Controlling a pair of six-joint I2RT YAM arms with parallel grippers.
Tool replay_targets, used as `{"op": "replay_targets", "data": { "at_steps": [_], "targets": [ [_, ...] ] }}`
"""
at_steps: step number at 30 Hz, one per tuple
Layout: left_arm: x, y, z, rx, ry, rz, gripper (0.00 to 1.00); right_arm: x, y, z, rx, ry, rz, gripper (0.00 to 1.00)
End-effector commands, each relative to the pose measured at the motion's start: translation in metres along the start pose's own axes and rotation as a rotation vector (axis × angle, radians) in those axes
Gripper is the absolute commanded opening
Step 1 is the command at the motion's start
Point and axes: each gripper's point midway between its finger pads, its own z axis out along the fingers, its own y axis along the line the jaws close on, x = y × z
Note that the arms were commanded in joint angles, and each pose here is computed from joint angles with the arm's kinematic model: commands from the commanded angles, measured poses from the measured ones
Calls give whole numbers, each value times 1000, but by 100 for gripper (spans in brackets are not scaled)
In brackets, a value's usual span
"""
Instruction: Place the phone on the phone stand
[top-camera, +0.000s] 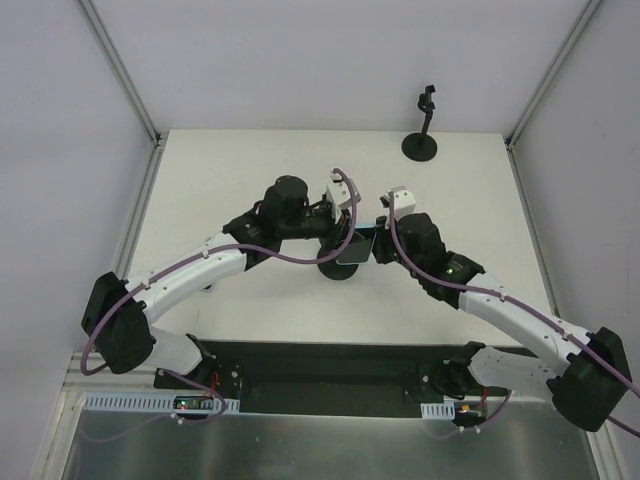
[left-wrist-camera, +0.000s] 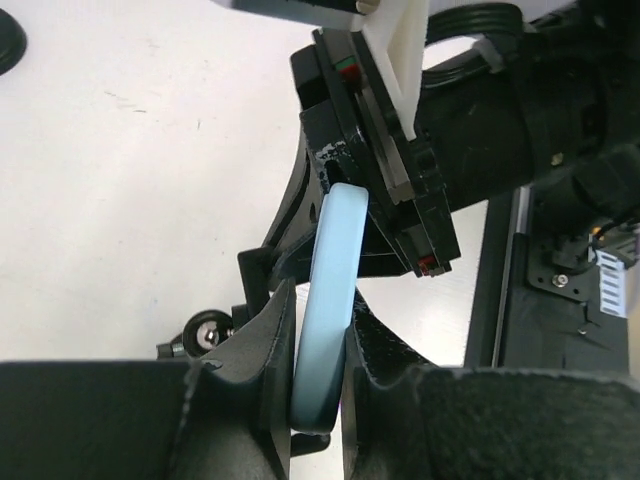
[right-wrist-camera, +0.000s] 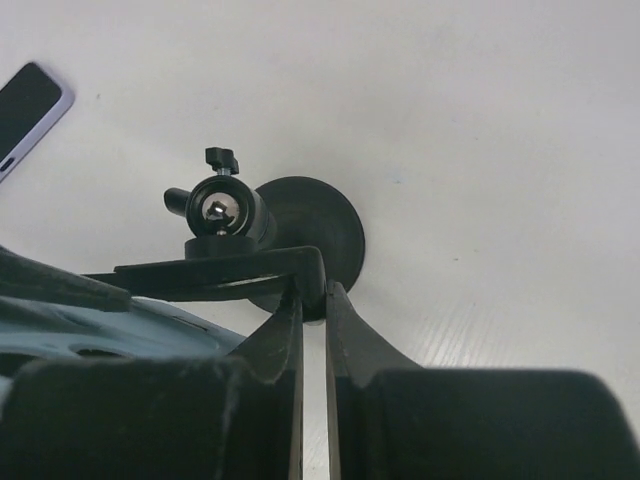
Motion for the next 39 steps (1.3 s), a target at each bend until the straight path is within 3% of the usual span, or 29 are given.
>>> {"op": "replay_targets", "data": {
  "at_steps": [1,6,10,14,18,19,23,27,30,35,39],
  "targets": [
    [41,134,-72,-795,112,-90,0,-33,-56,-40,421,-222,75,0],
    [53,141,-73,-888,111,-86,0,-26,-42,-46,508,-247,132,0],
    [53,138,-71,-869,110,-87,0,-27,-44,-43,560,-209,52,0],
    [55,128,-54,-760,124,-69,0,-40,-32,-43,481,-243,29,0],
    [69,121,-38,-653,208,-6,0,-48,-18,-43,325,-172,-113,0],
    [82,116,-39,-617,281,16,0,-52,-13,-45,291,-185,-137,0],
    [81,121,-41,-643,326,-9,0,-47,-14,-45,263,-165,-215,0],
    [82,124,-47,-712,329,-56,0,-43,-33,-61,461,-225,-156,0],
    [87,121,-42,-701,318,-70,0,-40,-18,-62,474,-268,24,0],
    [83,119,-38,-700,275,-25,0,-33,5,-68,533,-168,33,0],
    [83,120,-34,-722,235,-19,0,-40,13,-80,599,-217,100,0]
  ]
}}
